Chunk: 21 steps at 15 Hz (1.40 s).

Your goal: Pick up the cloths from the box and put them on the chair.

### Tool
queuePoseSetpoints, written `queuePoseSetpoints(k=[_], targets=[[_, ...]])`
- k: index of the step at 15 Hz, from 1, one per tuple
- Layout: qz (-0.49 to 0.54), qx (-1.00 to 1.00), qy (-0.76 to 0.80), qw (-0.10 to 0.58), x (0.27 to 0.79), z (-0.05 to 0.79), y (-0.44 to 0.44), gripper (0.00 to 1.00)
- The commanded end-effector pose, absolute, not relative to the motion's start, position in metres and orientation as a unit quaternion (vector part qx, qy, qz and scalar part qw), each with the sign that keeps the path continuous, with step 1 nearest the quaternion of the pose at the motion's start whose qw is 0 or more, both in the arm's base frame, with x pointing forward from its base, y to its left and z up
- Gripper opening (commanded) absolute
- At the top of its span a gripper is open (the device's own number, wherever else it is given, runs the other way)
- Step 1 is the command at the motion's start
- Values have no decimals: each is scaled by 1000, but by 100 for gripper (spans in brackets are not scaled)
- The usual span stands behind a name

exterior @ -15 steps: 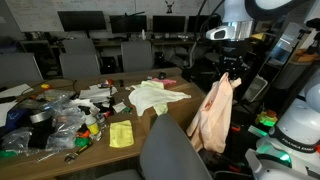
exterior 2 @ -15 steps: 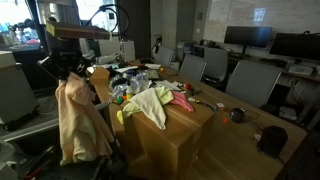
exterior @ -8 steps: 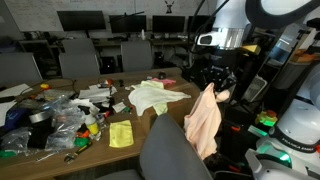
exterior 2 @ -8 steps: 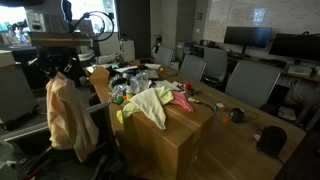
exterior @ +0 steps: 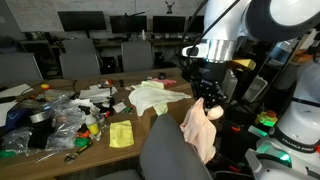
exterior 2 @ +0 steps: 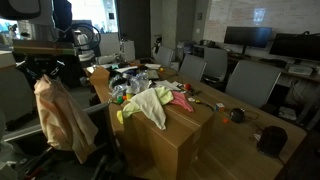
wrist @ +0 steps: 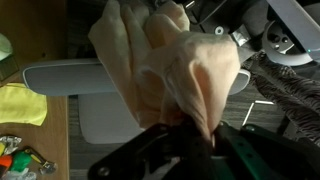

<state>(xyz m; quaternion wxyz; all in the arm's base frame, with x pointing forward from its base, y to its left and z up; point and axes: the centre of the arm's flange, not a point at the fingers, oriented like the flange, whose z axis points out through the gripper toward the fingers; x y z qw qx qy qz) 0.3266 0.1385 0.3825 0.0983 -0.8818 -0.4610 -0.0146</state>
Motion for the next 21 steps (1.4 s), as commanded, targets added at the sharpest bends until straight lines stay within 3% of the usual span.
queuePoseSetpoints(k=[1,7,21], targets=[[-36,-896,-420,135,350,388,154,3],[-69,-924,-323,196,374,390,149,3],[-35,-942,-293,157,390,337,167,3]])
